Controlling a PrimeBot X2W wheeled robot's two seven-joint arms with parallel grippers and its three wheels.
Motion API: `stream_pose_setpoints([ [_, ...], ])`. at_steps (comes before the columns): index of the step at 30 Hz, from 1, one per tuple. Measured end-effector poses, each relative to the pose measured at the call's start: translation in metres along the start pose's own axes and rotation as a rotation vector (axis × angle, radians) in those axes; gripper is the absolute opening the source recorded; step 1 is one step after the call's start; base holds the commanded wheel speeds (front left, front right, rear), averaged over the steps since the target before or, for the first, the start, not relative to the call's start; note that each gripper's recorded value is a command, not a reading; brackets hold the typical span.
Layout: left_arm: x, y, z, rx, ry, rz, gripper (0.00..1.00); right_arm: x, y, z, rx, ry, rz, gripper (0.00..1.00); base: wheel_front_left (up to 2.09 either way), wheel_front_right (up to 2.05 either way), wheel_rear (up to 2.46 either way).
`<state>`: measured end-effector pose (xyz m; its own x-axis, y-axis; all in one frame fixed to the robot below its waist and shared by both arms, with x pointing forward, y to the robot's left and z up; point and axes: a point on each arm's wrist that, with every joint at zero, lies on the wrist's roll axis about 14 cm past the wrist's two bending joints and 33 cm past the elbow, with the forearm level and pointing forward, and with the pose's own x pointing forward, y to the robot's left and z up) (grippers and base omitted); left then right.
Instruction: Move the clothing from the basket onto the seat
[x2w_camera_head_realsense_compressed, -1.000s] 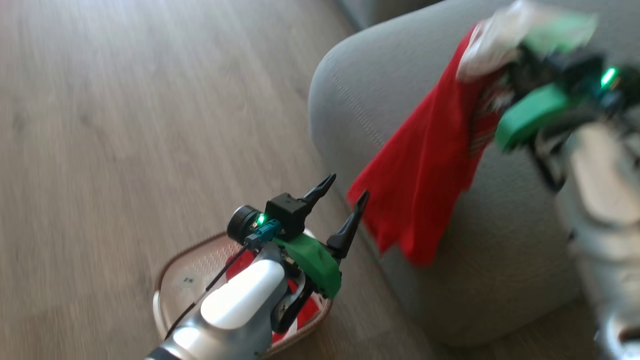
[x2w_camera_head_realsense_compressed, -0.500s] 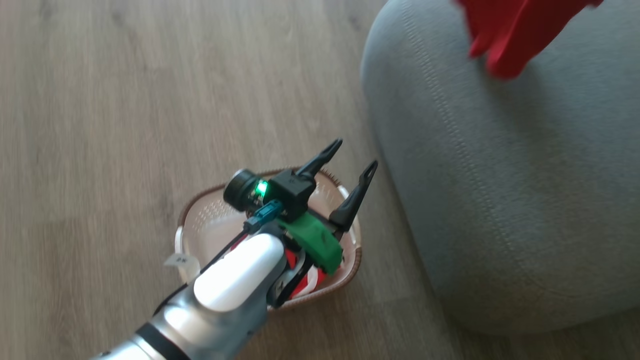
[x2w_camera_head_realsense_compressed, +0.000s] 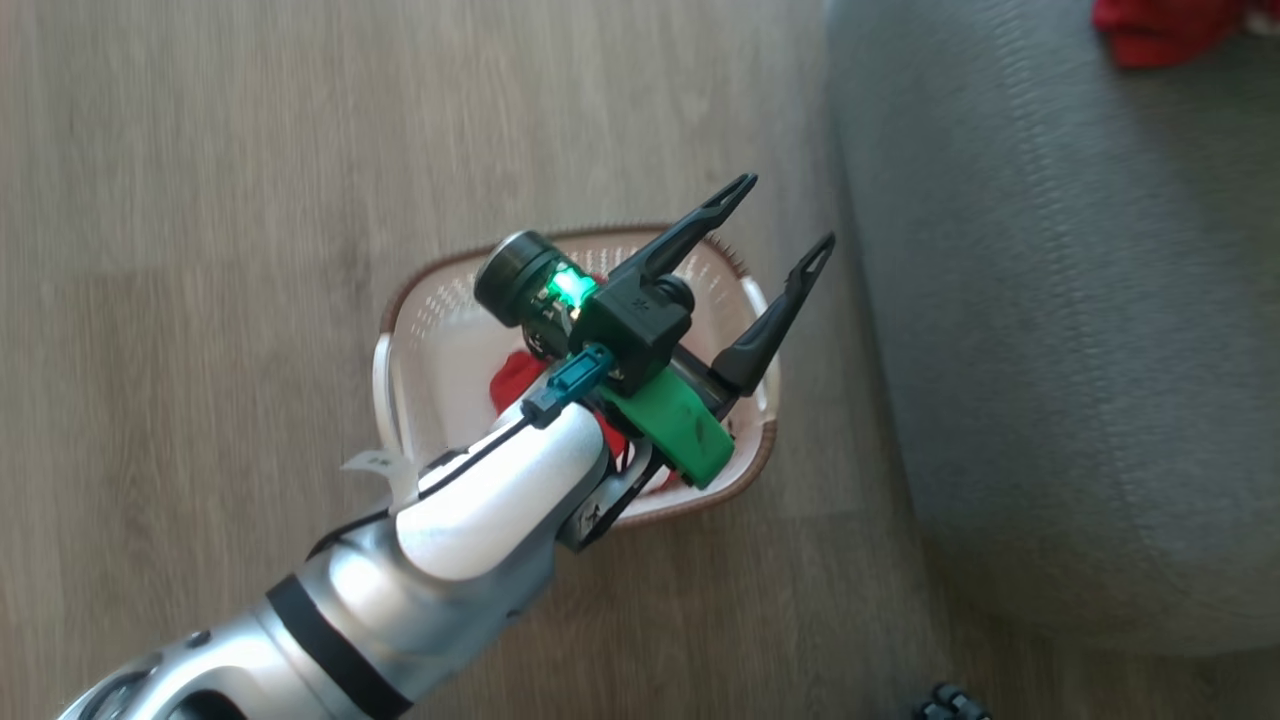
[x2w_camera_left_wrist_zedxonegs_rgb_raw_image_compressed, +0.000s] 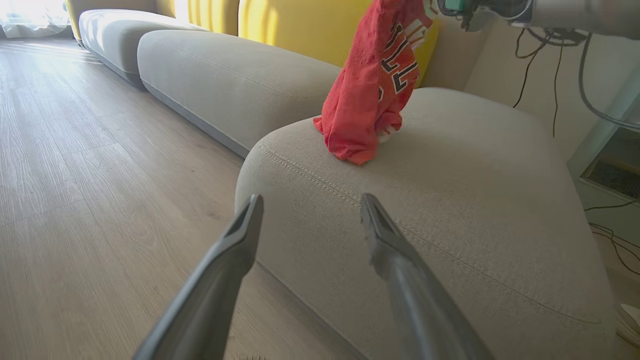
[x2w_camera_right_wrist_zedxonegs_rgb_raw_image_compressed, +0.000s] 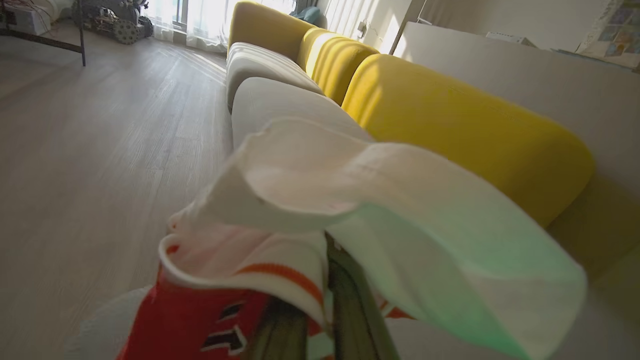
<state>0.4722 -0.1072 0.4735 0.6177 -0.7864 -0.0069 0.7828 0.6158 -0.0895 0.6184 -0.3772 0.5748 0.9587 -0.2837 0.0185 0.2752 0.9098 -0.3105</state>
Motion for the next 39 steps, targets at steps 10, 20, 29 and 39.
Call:
stream_pose_setpoints([
  [10, -0.011, 0.024, -0.038, -0.031, 0.074, 0.052, 1.0, -0.035, 0.057, -0.157, 0.064, 0.352, 0.047, 0.0, 0.0, 0.0, 0.0],
  [20, -0.006, 0.017, -0.033, -0.027, 0.062, 0.029, 1.0, -0.045, 0.057, -0.154, 0.056, 0.345, 0.046, 1.0, 0.0, 0.0, 0.0],
  [29, -0.003, 0.011, -0.023, -0.008, 0.056, 0.02, 1.0, -0.067, 0.06, -0.144, 0.063, 0.329, 0.076, 1.0, 0.0, 0.0, 0.0],
  [39, -0.007, -0.009, -0.011, -0.024, 0.05, 0.007, 1.0, -0.104, 0.05, -0.112, 0.099, 0.207, 0.082, 1.0, 0.0, 0.0, 0.0],
])
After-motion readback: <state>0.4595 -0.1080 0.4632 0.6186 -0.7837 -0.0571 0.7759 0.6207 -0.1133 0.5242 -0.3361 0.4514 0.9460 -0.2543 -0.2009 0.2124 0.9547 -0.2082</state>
